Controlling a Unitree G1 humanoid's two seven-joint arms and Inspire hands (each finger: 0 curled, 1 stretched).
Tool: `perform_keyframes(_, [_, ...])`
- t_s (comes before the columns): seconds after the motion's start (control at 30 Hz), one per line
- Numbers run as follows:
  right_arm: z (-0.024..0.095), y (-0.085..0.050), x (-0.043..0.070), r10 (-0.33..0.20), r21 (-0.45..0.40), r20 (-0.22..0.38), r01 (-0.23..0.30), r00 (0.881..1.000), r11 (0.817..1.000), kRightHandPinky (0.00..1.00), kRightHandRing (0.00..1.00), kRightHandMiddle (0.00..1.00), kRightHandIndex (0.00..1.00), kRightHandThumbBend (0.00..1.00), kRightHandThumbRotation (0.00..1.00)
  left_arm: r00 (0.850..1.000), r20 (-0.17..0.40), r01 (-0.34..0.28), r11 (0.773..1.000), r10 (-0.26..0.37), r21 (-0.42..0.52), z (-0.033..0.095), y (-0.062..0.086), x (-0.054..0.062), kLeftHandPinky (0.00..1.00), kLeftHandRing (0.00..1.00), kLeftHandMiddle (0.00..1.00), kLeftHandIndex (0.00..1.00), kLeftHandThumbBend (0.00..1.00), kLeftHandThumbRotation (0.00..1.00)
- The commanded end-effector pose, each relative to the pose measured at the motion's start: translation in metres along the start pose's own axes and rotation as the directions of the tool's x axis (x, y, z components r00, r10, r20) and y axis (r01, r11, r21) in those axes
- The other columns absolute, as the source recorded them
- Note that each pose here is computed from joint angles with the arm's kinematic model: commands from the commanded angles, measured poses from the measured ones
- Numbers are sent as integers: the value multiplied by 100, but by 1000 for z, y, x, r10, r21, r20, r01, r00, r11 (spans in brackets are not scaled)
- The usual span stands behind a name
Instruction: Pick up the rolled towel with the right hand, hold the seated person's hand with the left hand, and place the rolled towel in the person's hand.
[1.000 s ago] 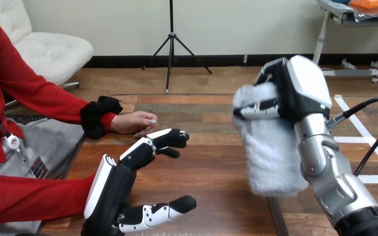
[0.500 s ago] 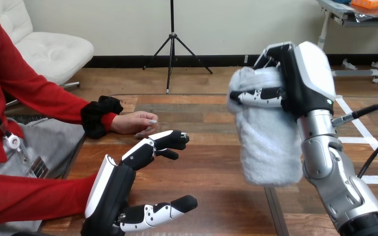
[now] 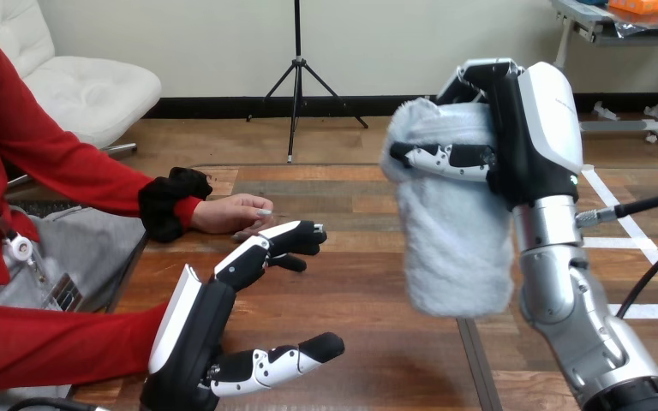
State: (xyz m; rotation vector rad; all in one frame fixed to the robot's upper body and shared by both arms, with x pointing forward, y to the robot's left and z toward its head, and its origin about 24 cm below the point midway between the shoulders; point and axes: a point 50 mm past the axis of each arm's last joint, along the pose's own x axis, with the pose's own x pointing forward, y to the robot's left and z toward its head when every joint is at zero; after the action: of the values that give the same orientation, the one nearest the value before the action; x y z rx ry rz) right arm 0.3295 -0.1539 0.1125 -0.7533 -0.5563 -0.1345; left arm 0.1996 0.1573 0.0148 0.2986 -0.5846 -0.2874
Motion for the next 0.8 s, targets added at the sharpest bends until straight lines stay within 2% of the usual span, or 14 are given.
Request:
perform_keyframes(0.0, [15, -7, 13, -99, 63, 91, 93, 991, 994, 17, 19, 24, 26, 80, 0, 999, 50, -21, 998, 18, 55, 6, 10, 10, 66, 74, 76, 78, 80, 52])
perform_keyframes(0.43, [20, 1, 7, -136, 120, 191, 115, 972, 986, 16, 18, 23, 25, 83, 0, 1000, 14, -26, 992, 25, 121, 8, 16, 8, 68, 75, 77, 78, 85, 54])
perform_keyframes(0.77, [16, 8, 2, -144, 133, 229, 115, 963, 984, 15, 18, 22, 24, 85, 0, 999, -8, -35, 983, 37, 181, 8, 23, 6, 69, 76, 79, 79, 88, 53])
